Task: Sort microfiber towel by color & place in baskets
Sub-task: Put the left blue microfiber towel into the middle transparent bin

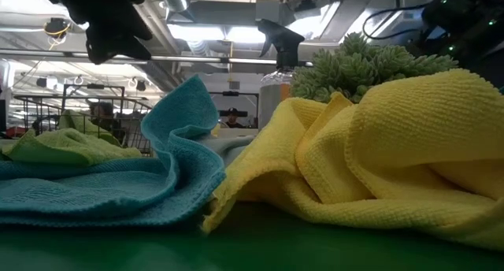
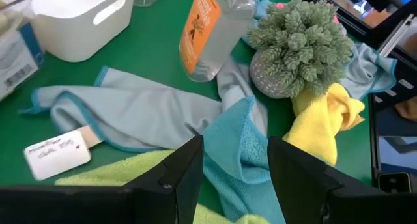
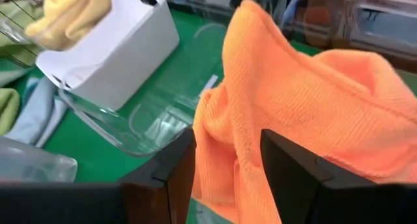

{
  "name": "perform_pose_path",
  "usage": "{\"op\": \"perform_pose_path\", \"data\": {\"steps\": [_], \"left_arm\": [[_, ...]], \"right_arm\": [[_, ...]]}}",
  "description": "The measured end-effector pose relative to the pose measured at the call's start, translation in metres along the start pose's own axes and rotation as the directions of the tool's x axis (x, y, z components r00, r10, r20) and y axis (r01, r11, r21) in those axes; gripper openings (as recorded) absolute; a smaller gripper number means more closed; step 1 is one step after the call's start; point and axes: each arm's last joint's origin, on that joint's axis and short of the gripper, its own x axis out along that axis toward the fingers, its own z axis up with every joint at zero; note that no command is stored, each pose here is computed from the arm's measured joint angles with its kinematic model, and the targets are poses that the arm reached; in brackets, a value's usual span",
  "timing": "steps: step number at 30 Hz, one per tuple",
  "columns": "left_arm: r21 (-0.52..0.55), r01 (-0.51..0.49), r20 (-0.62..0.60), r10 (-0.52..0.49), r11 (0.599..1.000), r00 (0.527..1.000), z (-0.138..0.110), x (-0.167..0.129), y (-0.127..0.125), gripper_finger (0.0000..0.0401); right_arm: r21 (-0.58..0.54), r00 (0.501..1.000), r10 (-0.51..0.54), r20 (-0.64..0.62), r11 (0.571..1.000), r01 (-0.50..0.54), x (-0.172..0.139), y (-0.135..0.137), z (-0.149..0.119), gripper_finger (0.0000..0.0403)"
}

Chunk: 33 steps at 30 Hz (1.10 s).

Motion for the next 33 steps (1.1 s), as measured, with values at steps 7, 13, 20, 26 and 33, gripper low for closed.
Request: {"op": "perform_pose_path", "data": {"steps": [7, 13, 20, 26, 33], "left_arm": [[0.021, -0.041, -0.044, 0.042, 0.999, 0.998, -0.009, 0.02, -0.001, 0.0163], [0.031, -0.05, -0.055, 0.052, 0.998, 0.997, -0.015, 0.044, -0.006, 0.0163], [0.041, -0.03, -0.105, 0.034, 0.999, 0.994, -0.023, 0.065, -0.01, 0.0163], [0.045, -0.043, -0.108, 0.048, 0.998, 0.993, -0.028, 0.076, -0.01, 0.0163], [0.071, -0.099, -0.136, 0.108, 0.993, 0.985, -0.039, 0.094, -0.007, 0.0163]], "right_arm": [[-0.002, 0.998, 0.025, 0.056, 1.0, -0.025, -0.009, 0.0, 0.001, 0.0172], [-0.021, 0.995, 0.041, 0.089, 0.999, -0.04, -0.015, 0.001, 0.001, 0.0172], [-0.023, 0.995, 0.045, 0.091, 0.999, -0.044, -0.016, 0.001, 0.001, 0.0172], [-0.024, 0.995, 0.045, 0.091, 0.999, -0.043, -0.016, 0.001, 0.001, 0.0172], [-0.029, 0.995, 0.046, 0.091, 0.999, -0.043, -0.016, 0.001, 0.001, 0.0172]]}}
